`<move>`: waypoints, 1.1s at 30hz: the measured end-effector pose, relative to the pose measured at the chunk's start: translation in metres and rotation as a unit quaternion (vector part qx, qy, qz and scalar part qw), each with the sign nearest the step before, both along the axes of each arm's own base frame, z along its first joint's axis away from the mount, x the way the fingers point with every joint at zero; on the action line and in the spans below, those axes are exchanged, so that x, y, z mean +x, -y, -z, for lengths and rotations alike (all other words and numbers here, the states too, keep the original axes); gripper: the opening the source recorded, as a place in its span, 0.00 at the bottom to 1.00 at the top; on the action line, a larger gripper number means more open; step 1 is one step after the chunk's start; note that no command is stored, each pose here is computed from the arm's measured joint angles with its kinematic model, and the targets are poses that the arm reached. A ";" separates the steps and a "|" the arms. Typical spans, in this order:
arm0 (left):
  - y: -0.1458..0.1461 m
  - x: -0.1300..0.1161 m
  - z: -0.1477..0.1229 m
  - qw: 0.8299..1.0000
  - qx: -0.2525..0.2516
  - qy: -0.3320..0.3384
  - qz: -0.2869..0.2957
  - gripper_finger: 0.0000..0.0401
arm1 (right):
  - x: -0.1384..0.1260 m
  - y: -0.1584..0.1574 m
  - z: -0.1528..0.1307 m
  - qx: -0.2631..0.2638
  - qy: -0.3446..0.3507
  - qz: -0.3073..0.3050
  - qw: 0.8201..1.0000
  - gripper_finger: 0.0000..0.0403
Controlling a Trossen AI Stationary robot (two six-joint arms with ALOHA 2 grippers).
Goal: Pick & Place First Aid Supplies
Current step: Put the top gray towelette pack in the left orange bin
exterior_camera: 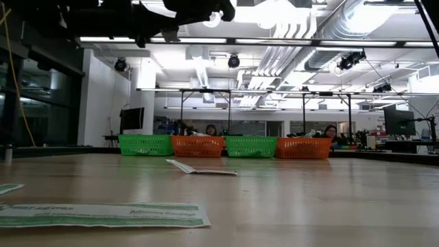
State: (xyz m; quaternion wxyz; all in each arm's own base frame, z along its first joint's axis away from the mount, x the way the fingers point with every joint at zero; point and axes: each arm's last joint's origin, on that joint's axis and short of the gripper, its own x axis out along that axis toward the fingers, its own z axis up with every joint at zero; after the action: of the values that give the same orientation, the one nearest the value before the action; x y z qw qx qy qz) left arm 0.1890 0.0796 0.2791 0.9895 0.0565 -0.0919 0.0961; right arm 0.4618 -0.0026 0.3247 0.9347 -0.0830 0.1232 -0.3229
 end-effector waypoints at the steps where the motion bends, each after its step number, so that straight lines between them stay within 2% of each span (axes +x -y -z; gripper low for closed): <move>1: 0.000 0.000 0.000 1.000 0.000 0.000 0.002 0.02 | 0.000 -0.001 0.000 0.000 0.000 -0.001 1.000 0.00; 15: 0.000 0.000 0.002 1.000 -0.005 -0.011 0.009 0.00 | 0.000 -0.006 0.002 0.004 -0.002 -0.004 1.000 0.00; 20: 0.001 0.001 0.001 1.000 -0.004 -0.010 0.012 0.00 | -0.004 -0.009 -0.002 -0.012 -0.014 0.002 1.000 0.01; 27: 0.000 0.001 0.000 1.000 -0.004 -0.008 0.005 0.00 | -0.017 -0.004 -0.017 -0.009 -0.035 -0.017 0.999 0.15; 33: -0.006 0.003 0.010 0.997 -0.045 -0.039 -0.055 0.00 | -0.047 0.014 -0.046 0.017 -0.046 0.000 0.999 0.30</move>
State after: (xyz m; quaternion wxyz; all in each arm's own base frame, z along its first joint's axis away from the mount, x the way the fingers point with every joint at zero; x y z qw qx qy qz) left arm 0.1924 0.0851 0.2689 0.9870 0.0208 -0.0452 0.1525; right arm 0.4143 -0.0168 0.3702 0.9294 -0.0820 0.1716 -0.3161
